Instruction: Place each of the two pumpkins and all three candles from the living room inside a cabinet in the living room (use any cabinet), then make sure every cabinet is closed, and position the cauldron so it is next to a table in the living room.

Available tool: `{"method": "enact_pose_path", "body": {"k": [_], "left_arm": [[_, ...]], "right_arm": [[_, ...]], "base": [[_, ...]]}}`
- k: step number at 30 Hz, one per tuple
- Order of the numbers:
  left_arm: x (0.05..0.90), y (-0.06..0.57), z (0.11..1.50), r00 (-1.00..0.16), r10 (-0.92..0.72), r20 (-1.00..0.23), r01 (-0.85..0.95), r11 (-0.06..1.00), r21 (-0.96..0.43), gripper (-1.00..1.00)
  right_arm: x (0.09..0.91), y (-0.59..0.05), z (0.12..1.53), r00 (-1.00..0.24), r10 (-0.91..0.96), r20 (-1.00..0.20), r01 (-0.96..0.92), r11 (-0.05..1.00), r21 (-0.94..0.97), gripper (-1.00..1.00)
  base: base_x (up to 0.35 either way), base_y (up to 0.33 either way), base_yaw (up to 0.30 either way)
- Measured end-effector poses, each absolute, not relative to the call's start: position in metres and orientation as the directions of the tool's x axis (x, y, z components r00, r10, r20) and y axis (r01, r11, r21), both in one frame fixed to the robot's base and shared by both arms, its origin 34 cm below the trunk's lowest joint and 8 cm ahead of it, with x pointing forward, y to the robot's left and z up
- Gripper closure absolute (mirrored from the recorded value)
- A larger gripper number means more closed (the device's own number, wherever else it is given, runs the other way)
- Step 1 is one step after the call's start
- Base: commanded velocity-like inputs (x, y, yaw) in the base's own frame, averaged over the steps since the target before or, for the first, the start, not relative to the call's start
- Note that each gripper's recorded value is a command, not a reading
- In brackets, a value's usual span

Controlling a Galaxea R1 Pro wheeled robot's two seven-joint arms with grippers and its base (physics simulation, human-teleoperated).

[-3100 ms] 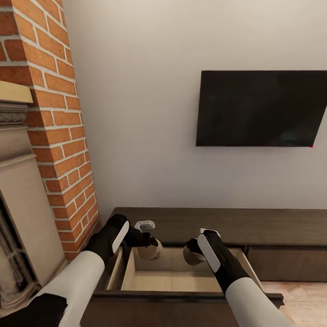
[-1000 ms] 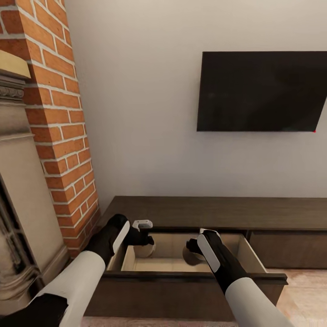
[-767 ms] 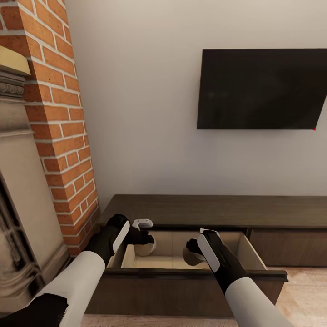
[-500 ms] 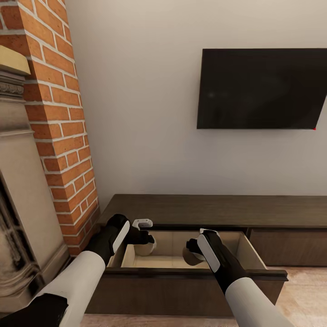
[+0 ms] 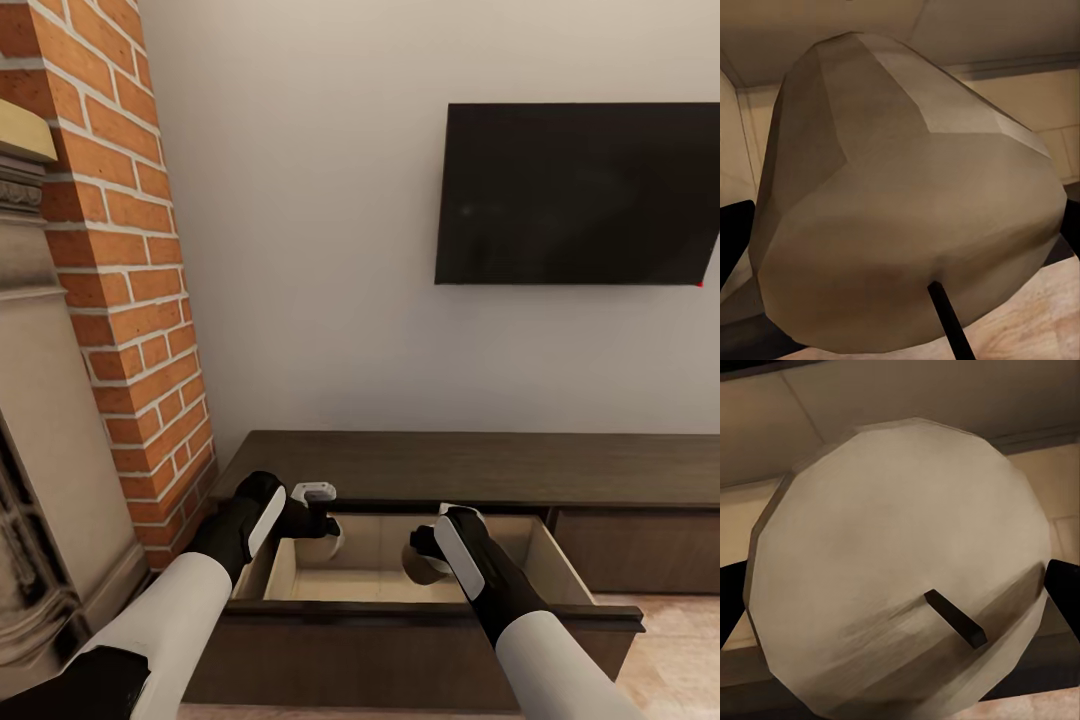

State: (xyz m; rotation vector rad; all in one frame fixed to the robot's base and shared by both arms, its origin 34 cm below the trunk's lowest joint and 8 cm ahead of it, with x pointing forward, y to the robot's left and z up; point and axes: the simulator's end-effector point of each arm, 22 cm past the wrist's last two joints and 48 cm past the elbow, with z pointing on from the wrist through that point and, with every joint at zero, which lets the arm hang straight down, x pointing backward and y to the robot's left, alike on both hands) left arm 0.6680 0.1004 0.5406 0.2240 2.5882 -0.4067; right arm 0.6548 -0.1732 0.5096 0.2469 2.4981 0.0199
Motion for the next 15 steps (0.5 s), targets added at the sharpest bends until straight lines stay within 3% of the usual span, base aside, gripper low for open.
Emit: {"method": "enact_pose_path", "body": {"k": [15], "left_arm": [[0.665, 0.099, 0.539, -0.864, 0.084, -0.497, 0.234, 0.940, -0.249, 1.00]], "right_arm": [[0.656, -0.153, 0.514, -0.783, 0.113, -0.612, 0.116, 0.993, 0.035, 1.00]], "base": [[0.003, 0.000, 0.000]]}}
